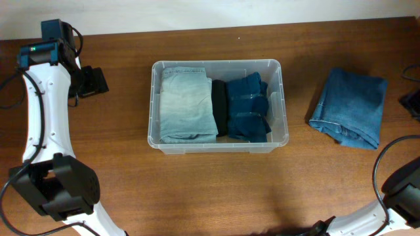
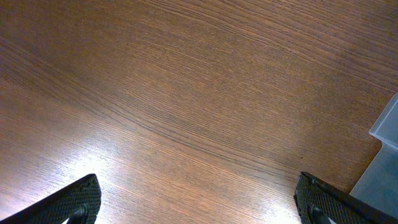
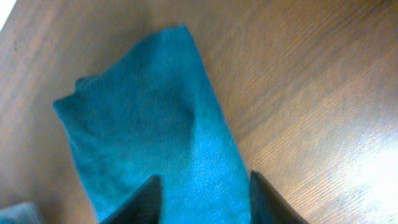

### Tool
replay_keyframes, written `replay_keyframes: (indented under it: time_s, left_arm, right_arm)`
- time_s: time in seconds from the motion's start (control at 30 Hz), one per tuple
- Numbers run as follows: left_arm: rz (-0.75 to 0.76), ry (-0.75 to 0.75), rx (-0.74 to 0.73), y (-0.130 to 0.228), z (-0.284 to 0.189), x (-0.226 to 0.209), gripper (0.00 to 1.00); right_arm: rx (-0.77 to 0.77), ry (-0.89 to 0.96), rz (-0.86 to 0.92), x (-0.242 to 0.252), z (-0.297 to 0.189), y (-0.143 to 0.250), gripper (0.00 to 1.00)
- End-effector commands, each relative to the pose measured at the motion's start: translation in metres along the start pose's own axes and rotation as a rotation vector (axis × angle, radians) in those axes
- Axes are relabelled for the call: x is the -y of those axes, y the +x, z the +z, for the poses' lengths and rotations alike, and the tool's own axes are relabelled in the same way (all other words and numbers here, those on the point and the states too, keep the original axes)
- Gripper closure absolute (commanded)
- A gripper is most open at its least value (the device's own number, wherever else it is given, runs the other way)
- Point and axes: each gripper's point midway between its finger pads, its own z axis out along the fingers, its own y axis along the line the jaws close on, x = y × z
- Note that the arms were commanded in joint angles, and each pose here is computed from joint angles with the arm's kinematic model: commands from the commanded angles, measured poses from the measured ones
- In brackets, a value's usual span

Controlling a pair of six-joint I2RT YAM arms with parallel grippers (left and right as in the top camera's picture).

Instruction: Pack container

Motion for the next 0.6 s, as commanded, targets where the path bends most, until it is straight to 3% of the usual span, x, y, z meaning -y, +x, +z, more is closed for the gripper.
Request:
replay_keyframes:
  time_s: [0.0, 0.13, 0.57]
  left_arm:
    - [-0.002, 0.000, 0.038, -0.004, -0.014, -0.002, 0.01]
    - [-0.001, 0.000, 0.038, -0.004, -0.014, -0.002, 0.01]
    - [-0.002, 0.000, 0.037, -0.004, -0.014, -0.002, 0.01]
  right_arm:
    - [0.015, -0.018, -0.114, -0.003, 0.004, -0.005, 0.14]
    - [0.025, -0.012, -0.164, -0.002, 0.005, -0.007, 0.00]
    - [-0.119, -0.077, -0.171, 0.012, 0.067, 0.024, 0.01]
